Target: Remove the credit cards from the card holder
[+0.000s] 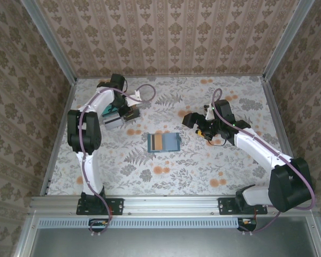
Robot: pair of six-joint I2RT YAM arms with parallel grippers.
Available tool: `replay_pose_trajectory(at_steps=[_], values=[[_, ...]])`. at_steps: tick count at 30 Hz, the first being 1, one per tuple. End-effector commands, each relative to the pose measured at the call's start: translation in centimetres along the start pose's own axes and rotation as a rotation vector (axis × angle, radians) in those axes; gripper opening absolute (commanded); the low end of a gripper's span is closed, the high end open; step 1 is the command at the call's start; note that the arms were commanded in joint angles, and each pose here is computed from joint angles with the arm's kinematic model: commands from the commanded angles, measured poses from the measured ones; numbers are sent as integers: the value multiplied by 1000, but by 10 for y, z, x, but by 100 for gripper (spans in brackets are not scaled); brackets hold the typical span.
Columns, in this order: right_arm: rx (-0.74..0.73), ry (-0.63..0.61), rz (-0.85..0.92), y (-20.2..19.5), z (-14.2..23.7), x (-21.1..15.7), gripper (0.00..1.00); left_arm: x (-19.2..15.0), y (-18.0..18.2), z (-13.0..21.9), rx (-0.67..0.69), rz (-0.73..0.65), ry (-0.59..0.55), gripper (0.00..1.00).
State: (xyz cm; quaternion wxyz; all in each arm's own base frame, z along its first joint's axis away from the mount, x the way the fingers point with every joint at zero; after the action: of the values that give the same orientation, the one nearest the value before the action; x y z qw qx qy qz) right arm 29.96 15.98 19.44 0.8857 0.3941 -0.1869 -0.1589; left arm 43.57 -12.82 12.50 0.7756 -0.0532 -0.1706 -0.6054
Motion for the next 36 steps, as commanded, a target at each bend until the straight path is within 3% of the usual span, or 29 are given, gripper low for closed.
replay_pose_trajectory(at_steps=[1, 7, 14, 22, 28, 36], values=[[12, 8, -11, 4, 3, 1, 100, 2, 4, 2, -17, 9, -36, 1], [12, 12, -12, 4, 3, -1, 100, 3, 5, 0, -14, 25, -54, 9], [21, 21, -6, 5, 3, -2, 100, 11, 10, 12, 21, 40, -100, 26], [-16, 20, 37, 6, 1, -6, 100, 30, 16, 60, 135, 97, -240, 32], [-130, 34, 154, 12, -12, -22, 94, 28, 31, 117, 410, 322, -380, 42], [-278, 106, 290, 18, -55, -51, 80, -19, 20, 154, 712, 747, -338, 59]])
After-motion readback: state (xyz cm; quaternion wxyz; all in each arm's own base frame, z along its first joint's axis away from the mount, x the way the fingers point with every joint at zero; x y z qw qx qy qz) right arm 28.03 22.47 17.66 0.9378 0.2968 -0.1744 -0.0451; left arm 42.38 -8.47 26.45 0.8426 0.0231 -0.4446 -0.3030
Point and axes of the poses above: each hand's point on the last joint's axis, 136 mm out from that joint toward the fingers, its own z axis back along the fingers, its own y axis along the line the jaws close on, x = y × z, the point moved 5 cm from there along z, back along the fingers, and after that the axes turned 4 degrees about -z, right-handed, at the moved point
